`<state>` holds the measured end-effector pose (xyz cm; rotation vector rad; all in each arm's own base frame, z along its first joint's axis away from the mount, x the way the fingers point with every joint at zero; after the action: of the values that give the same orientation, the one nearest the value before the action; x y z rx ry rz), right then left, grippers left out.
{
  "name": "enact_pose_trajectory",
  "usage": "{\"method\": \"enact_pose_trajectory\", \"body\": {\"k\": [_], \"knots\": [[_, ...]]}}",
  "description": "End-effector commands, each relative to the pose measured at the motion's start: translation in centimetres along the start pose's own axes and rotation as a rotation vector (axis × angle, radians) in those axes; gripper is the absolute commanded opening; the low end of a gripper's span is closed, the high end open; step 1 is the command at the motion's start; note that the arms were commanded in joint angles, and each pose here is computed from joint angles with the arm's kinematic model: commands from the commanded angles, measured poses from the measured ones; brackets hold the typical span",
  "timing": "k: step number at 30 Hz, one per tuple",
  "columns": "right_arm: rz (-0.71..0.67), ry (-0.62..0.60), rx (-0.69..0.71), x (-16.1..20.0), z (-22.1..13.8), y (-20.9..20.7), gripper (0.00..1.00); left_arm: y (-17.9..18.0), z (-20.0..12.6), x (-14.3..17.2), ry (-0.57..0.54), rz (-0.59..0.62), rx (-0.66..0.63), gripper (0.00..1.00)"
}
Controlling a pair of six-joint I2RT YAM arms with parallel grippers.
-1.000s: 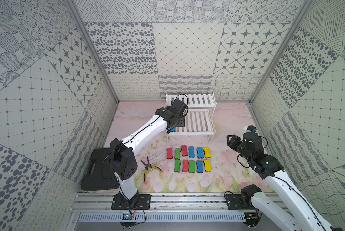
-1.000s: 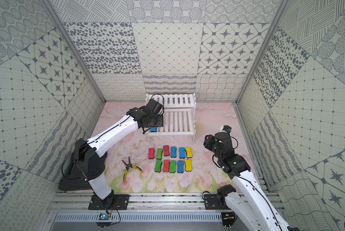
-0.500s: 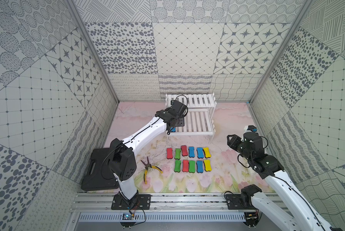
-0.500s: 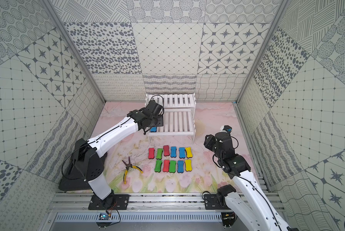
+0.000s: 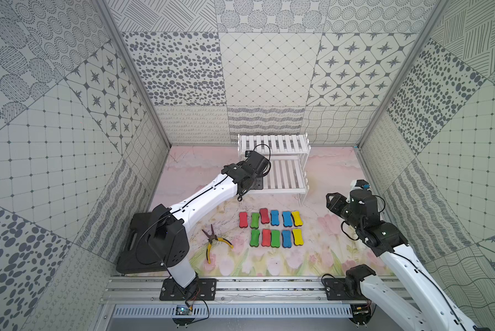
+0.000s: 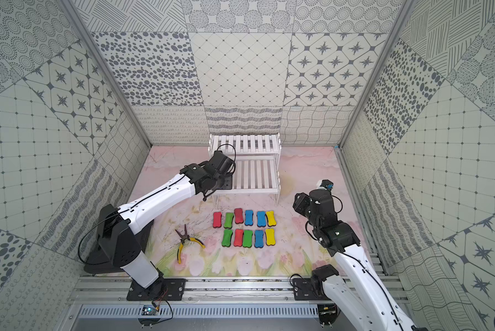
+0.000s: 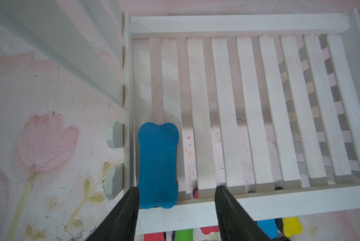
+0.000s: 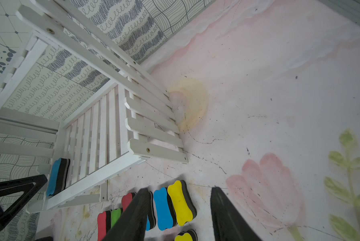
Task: Remove the whiteboard erasers from the shelf
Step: Pick up the whiteboard eraser from the shelf.
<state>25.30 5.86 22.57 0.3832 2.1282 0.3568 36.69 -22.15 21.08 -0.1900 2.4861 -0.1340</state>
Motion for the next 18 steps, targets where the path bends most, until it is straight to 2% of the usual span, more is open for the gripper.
{"method": "enact_pose_trajectory", "body": {"k": [1,12,18], "knots": [[0.009,-0.044,-0.027,-0.8,-0.3,0.3,0.52,0.9,0.9,0.7,-0.002,0.020,-0.069,0.61],[0.012,-0.045,-0.026,-0.9,-0.4,0.1,0.52,0.9,2.0,0.4,-0.008,0.038,-0.106,0.57],[0.016,-0.044,-0.024,-0.8,-0.3,-0.1,0.52,0.3,2.9,1.2,0.030,0.046,-0.090,0.53]]}}
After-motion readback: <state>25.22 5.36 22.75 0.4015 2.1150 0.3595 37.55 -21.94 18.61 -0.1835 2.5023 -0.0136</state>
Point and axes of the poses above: each gripper's point midway between its finger pads, its own z axis out along the fingers, its own y axis along the line the jaws close on, x = y × z, the point moved 2 cm from there along -z, back along the fingers, and after that the axes turned 9 degrees about -z, right-handed, at the moved point
